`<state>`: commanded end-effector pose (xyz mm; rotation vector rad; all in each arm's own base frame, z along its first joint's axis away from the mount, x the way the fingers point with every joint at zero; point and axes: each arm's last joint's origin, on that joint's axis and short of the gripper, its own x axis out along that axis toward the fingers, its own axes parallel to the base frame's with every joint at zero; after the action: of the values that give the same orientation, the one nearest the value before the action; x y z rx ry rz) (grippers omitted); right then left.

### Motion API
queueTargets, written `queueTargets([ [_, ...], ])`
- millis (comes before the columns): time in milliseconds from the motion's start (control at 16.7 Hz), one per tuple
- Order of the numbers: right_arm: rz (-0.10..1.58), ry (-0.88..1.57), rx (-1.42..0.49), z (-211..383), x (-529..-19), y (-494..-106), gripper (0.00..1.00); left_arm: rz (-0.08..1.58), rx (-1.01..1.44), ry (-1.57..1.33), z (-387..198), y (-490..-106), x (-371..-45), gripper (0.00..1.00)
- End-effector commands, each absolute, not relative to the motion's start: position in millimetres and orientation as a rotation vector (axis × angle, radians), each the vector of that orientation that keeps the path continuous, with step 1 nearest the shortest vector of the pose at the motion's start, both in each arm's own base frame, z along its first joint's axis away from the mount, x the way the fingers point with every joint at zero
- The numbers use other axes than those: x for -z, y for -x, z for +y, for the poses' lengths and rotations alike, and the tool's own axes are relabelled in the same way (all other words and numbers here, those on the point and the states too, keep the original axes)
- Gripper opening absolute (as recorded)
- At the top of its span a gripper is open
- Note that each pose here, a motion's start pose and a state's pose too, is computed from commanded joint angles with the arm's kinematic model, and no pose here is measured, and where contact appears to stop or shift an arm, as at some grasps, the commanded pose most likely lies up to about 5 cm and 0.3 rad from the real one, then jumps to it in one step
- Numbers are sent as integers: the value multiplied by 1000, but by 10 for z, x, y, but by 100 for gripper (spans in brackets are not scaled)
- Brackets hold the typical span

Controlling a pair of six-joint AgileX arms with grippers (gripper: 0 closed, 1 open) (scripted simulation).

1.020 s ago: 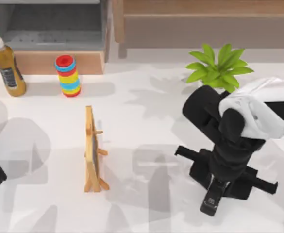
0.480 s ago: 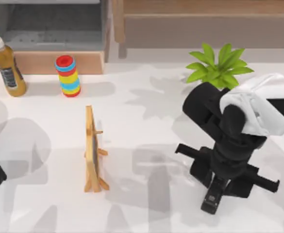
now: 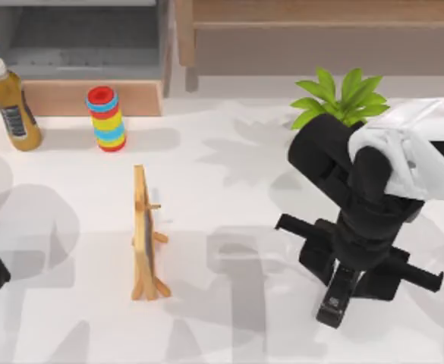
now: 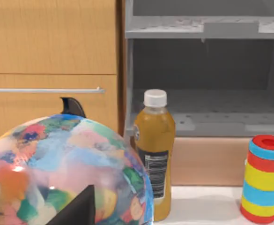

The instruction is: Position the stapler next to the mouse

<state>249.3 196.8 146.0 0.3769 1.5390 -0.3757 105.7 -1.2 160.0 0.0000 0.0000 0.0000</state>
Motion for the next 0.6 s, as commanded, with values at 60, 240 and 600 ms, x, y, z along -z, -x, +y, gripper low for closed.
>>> queueTargets([
  [60,1537,-378,374,1966,-1466,-2497,0,0,0,0,-12,-1057,-1600,100],
  [240,1526,-375,338,1874,-1538,-2588,0,0,0,0,-12,-1057,-1600,100],
  [600,1551,-263,212,1338,-1554,-2904,0,0,0,0,-12,-1057,-1600,100],
])
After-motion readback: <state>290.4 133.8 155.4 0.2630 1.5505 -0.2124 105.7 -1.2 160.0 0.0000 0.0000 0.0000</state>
